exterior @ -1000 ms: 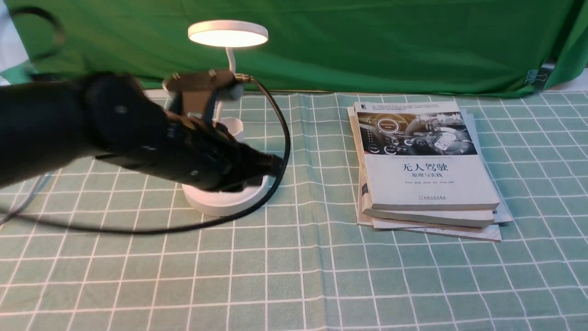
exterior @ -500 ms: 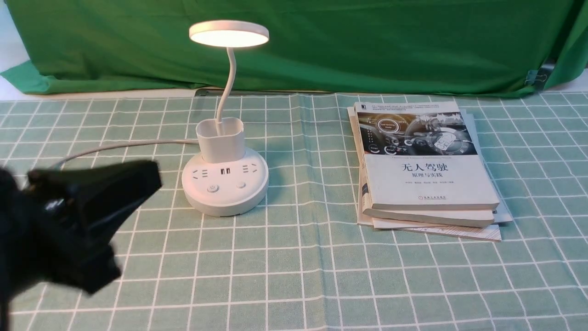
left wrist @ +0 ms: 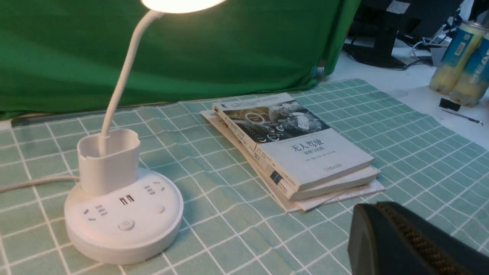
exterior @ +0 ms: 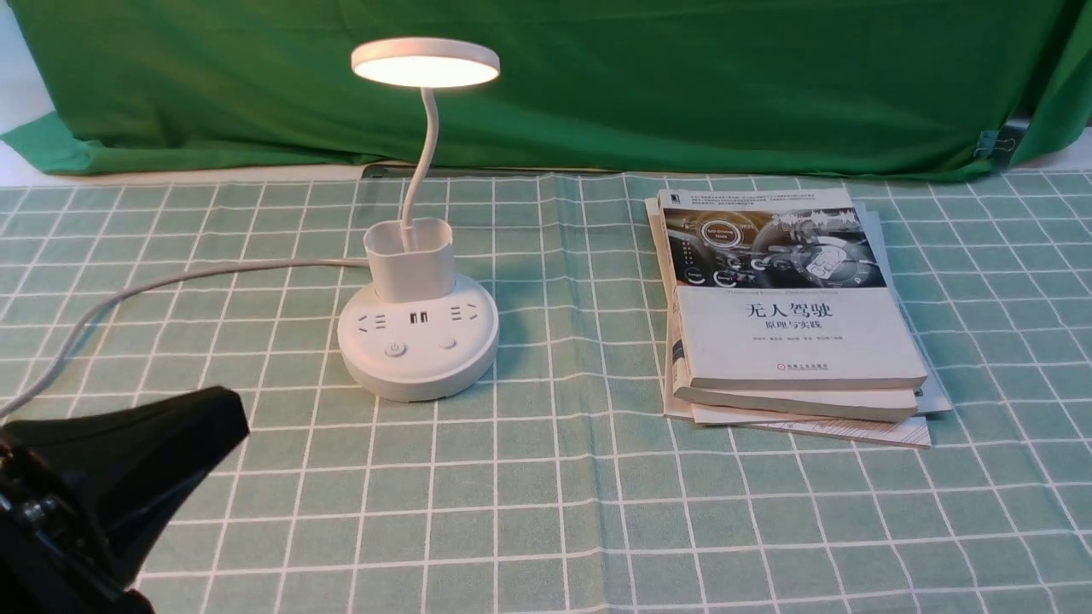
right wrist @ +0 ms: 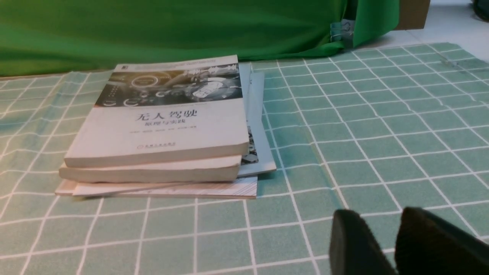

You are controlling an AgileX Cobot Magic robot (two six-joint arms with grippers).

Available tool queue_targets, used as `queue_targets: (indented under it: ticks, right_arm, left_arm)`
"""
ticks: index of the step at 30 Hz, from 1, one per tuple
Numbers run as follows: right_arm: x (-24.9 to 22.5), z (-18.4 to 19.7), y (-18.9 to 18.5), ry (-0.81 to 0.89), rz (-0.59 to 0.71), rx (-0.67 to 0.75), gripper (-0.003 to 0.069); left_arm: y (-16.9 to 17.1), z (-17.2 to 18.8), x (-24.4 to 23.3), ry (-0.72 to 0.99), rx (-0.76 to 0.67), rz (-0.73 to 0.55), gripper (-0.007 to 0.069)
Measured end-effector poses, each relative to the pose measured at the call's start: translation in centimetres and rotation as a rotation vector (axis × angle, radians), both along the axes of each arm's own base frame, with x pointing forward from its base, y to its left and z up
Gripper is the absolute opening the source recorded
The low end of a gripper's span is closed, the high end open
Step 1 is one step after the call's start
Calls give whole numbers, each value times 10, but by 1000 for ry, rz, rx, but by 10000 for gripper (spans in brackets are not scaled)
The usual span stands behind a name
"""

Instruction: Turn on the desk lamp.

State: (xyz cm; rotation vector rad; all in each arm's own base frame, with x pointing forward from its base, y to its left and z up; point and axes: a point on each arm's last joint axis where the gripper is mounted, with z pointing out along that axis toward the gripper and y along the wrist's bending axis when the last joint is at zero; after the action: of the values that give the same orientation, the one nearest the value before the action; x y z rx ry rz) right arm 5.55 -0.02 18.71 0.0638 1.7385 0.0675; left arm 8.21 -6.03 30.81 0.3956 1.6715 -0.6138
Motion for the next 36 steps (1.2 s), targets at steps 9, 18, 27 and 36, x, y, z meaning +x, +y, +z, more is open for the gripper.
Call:
queue_targets:
  ticks: [9,18,27,36]
  right_arm:
    - [0,0,0,0,0,0,240]
    - [0,0,0,0,0,0,240]
    - [0,0,0,0,0,0,240]
    - [0,0,0,0,0,0,240]
  left_arm:
    - [40,-19,-21,-392,62,320,2]
    - [55,-81,-27,-346,80,544,2]
    - [52,-119,-27,10,126,499,2]
    - [52,-117,-27,-8,104,503,2]
